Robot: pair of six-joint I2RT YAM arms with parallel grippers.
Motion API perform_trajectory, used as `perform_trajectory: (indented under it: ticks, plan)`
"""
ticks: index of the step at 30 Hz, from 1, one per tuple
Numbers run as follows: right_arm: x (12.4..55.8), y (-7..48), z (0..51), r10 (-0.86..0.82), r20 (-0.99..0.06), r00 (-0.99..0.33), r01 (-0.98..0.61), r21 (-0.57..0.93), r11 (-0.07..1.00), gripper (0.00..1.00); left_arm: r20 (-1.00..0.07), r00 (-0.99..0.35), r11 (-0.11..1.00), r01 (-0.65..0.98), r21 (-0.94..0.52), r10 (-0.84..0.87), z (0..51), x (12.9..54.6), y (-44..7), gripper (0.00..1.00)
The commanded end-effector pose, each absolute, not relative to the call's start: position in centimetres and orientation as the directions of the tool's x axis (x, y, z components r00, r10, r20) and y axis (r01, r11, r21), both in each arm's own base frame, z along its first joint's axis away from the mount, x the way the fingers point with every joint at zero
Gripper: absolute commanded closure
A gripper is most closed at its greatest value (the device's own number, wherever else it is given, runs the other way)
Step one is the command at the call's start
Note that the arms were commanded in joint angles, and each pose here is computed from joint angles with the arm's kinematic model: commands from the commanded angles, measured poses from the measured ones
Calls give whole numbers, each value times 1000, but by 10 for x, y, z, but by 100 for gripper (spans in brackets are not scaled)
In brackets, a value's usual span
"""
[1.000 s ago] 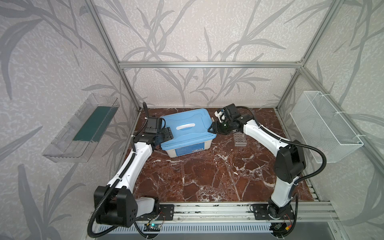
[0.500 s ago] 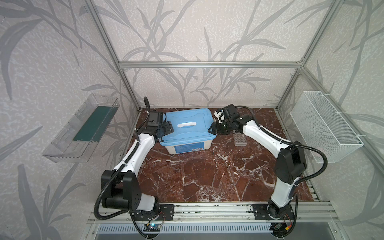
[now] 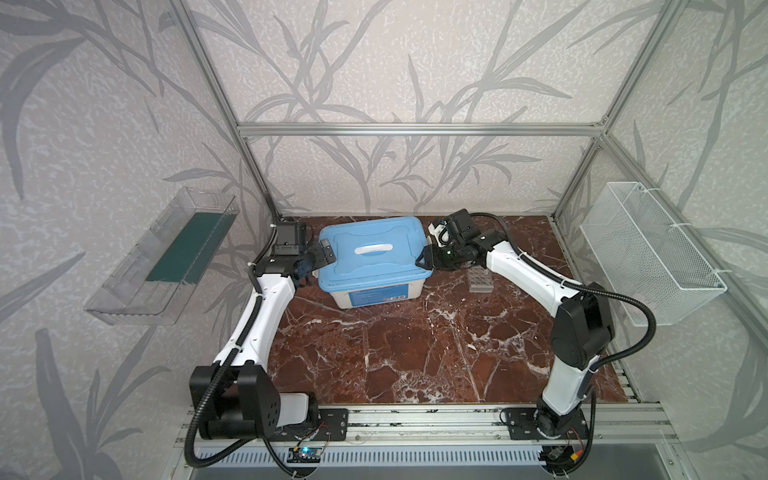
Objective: Organize the chemistry lab equipment
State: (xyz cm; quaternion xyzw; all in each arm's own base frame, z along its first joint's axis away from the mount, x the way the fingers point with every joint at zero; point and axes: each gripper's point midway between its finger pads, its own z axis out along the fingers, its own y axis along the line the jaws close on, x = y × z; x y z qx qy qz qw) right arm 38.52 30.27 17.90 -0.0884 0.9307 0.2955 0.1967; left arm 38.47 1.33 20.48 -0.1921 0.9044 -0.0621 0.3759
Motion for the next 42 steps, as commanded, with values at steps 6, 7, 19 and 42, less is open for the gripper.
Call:
perform_trajectory:
  ticks: [6,7,19,42]
  plan:
    - [358,284,129,-82,-268,-960,-203,459,865,44,-579,-659,858,-214,-467,-480,164,399,-15,1]
    - [358,285,127,-81,-266,-961,-202,465,862,44,-577,-656,852,-213,-478,-487,164,399,-16,1]
    - [354,287,117,-98,-248,-964,-207,465,861,44,-576,-649,827,-154,-541,-497,183,389,-39,62]
    - [389,281,202,-124,-469,-875,-302,327,895,33,-552,-780,954,-207,-217,-295,143,371,-56,77]
